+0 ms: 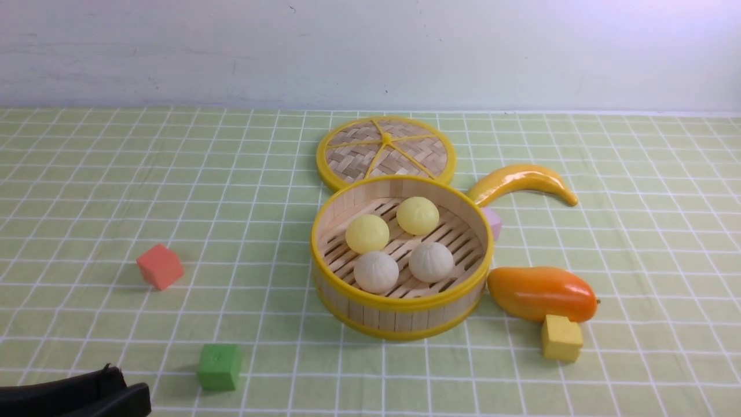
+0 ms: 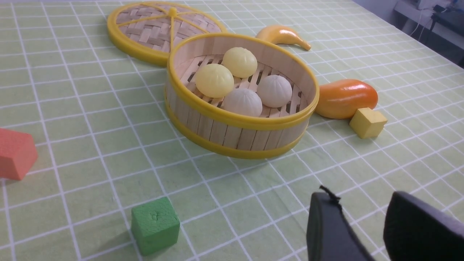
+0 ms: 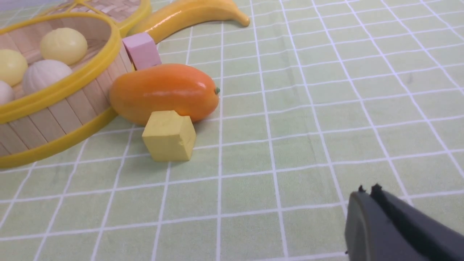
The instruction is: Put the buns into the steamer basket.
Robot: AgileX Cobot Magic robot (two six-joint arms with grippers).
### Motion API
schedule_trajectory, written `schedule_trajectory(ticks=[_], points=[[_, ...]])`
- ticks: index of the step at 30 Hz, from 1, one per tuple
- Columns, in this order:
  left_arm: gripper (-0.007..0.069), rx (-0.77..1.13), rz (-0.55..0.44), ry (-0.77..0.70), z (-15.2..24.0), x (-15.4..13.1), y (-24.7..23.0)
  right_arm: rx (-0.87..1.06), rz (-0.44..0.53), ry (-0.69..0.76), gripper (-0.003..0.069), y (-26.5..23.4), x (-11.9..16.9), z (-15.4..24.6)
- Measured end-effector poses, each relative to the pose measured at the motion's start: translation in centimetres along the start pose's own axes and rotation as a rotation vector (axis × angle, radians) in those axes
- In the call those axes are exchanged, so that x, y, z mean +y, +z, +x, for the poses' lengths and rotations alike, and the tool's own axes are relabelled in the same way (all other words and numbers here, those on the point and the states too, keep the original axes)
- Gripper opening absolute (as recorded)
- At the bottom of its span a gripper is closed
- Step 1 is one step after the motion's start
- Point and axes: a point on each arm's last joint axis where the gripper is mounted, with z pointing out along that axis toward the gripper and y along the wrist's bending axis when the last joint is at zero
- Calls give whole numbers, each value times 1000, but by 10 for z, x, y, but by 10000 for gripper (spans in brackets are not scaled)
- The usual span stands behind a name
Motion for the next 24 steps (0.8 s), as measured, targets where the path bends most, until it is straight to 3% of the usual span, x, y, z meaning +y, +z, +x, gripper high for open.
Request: schedule_trajectory(ticks=[24], points=[[237,0,0,0,0,0,0,0,0,3,21,0,0,0]])
